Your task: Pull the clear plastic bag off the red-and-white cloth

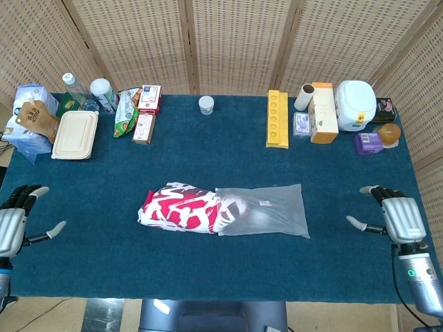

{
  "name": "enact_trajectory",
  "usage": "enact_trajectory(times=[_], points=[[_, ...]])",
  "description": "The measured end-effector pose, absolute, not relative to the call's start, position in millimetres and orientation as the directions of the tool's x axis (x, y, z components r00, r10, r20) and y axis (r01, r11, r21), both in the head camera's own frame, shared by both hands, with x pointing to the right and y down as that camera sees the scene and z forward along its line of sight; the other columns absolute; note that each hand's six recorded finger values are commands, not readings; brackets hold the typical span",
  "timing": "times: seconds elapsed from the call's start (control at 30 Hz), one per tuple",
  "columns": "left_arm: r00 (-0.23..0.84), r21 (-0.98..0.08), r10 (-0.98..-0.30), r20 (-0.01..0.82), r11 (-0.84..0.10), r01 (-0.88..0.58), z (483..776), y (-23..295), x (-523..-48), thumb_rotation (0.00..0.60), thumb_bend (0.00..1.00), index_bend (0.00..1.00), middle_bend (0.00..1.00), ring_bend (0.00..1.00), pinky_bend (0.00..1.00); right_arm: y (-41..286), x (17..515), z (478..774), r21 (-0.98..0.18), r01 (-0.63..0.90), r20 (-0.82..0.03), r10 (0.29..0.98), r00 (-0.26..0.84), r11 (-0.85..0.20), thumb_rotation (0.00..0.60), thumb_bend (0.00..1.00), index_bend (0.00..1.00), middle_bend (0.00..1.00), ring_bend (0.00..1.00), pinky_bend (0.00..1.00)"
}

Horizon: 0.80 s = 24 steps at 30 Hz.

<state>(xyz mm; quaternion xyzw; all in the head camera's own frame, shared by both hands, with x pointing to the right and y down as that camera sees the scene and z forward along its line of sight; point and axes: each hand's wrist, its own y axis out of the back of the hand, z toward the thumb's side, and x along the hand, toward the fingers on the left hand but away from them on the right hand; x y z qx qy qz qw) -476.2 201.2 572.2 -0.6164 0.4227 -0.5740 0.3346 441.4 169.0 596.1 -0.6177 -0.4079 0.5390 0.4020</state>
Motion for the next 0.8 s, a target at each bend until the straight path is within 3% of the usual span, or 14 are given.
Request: enact_trajectory(times=[0.1, 0.27, 0.57, 0.8], points=[[-0.024, -0.895, -0.903, 0.43, -0.422, -0.145, 567.5, 210.7, -478.0, 0.252, 0.16, 0.19, 0.17, 0.11, 0.29, 179.4, 449.4, 590.4, -0.94, 0.075, -0.329, 0.943, 0.055, -0.332, 0.154, 0.23, 0.34, 0.42, 0.44, 0.45], [-0.037, -0.892, -0.901, 0.432, -0.42, -0.169, 564.4, 217.2, -480.7, 0.257, 0.15, 0.19, 0.17, 0.11, 0.29, 192.6, 456.5, 586.6, -0.939, 0.078, -0.334, 0.942, 0.031, -0.336, 0.152, 0.23, 0.34, 0.42, 0.44, 0.45], [-0.045, -0.897, -0.907, 0.418, -0.404, -0.178, 558.1, 218.9, -481.7, 0.255, 0.16, 0.19, 0.17, 0.11, 0.29, 197.4, 458.5, 582.0, -0.941, 0.094, -0.323, 0.946, 0.023, -0.324, 0.151, 0.22, 0.35, 0.42, 0.44, 0.45], [-0.047, -0.895, -0.905, 0.422, -0.409, -0.176, 559.4, 217.7, -480.2, 0.253, 0.15, 0.19, 0.17, 0.11, 0.29, 197.0, 458.4, 584.6, -0.94, 0.103, -0.324, 0.946, 0.022, -0.324, 0.193, 0.22, 0.35, 0.42, 0.44, 0.45]])
